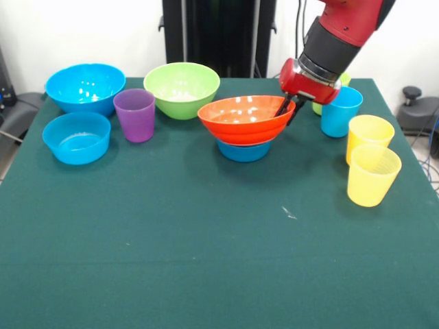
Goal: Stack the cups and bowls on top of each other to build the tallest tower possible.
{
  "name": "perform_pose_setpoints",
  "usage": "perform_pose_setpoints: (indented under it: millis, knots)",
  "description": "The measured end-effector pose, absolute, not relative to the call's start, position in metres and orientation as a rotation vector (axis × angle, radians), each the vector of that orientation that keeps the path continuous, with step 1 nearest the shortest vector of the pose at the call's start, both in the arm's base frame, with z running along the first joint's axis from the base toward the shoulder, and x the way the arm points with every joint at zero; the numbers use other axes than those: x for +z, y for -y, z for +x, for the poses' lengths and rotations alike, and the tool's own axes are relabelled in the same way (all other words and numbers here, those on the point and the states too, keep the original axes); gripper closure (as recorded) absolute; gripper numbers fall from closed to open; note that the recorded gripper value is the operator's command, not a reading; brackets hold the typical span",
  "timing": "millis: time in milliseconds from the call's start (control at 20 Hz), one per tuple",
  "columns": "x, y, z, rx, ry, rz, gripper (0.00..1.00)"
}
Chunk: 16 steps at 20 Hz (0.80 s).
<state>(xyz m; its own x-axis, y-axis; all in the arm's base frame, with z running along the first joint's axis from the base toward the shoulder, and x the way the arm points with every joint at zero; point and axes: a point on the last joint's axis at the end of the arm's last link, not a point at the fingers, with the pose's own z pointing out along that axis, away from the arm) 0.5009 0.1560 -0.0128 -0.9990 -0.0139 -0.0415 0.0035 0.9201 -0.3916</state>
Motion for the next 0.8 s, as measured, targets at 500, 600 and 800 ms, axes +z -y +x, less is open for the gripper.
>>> perform_pose_setpoints:
  millis: [500,600,800]
  knots:
    - [-0.0125,-0.1556,0.5009,-0.622,-3.035,-0.009,1.00]
    - [-0.0124,-0.1553,0.5008,-0.623,-3.034,-0.009,1.00]
    - [-0.0120,-0.1545,0.5009,-0.626,-3.033,-0.008,1.00]
